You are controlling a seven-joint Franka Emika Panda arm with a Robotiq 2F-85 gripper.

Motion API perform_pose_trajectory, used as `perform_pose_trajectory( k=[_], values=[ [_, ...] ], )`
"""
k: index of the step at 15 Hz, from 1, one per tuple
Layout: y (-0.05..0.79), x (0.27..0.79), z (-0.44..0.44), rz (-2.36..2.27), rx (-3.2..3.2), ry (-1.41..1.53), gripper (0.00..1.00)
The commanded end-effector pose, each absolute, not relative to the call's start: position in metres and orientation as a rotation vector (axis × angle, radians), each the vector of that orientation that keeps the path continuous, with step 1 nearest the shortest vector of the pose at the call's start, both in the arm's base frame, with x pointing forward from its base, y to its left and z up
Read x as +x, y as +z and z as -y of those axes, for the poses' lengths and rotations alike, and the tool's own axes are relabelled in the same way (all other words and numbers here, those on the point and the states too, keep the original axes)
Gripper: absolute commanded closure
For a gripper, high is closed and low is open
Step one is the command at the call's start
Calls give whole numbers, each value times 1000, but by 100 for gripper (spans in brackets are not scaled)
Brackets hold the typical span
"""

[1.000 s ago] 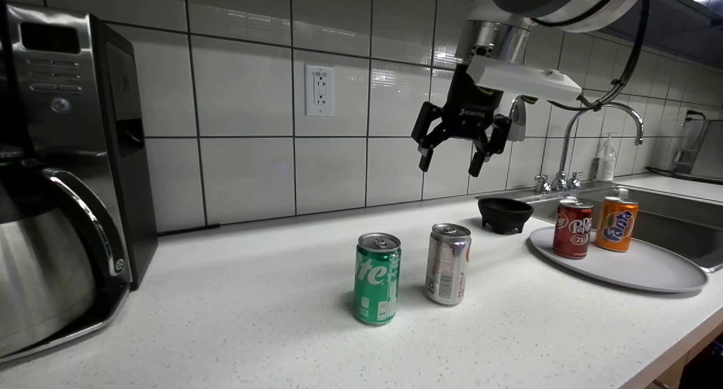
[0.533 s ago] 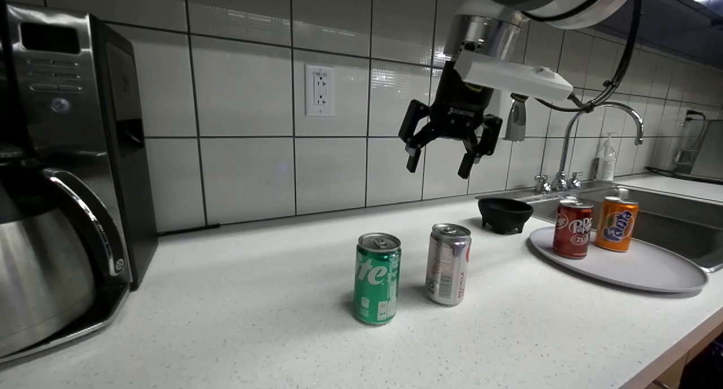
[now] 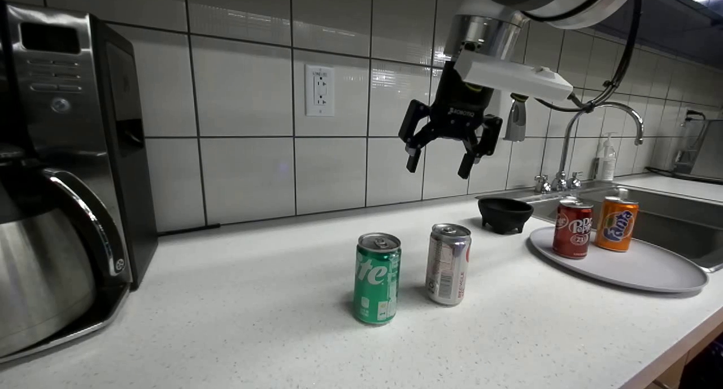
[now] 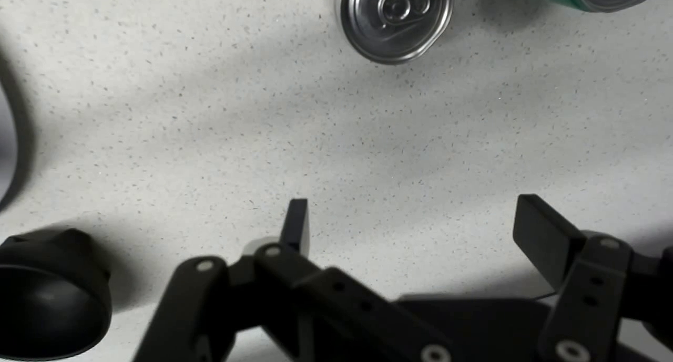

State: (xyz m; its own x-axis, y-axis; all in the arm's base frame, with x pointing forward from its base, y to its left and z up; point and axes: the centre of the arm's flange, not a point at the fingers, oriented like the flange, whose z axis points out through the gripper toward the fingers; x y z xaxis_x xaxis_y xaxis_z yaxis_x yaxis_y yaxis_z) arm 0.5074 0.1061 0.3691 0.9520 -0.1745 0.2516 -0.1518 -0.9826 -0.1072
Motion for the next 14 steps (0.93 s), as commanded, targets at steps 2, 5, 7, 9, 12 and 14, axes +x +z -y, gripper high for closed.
perform_pose_trajectory(
  k=[2, 5, 7, 9, 12, 14],
  values=[
    [369, 507, -106, -253, -3018, -401, 0],
    [369, 507, -106, -253, -3018, -401, 0],
    [364, 510, -110, -208, -3046, -369, 0],
    [357, 509, -114, -182, -3071, -348, 0],
    [345, 509, -122, -143, -3086, -325, 0],
    [339, 509, -130, -116, -3090, -314, 0]
  ],
)
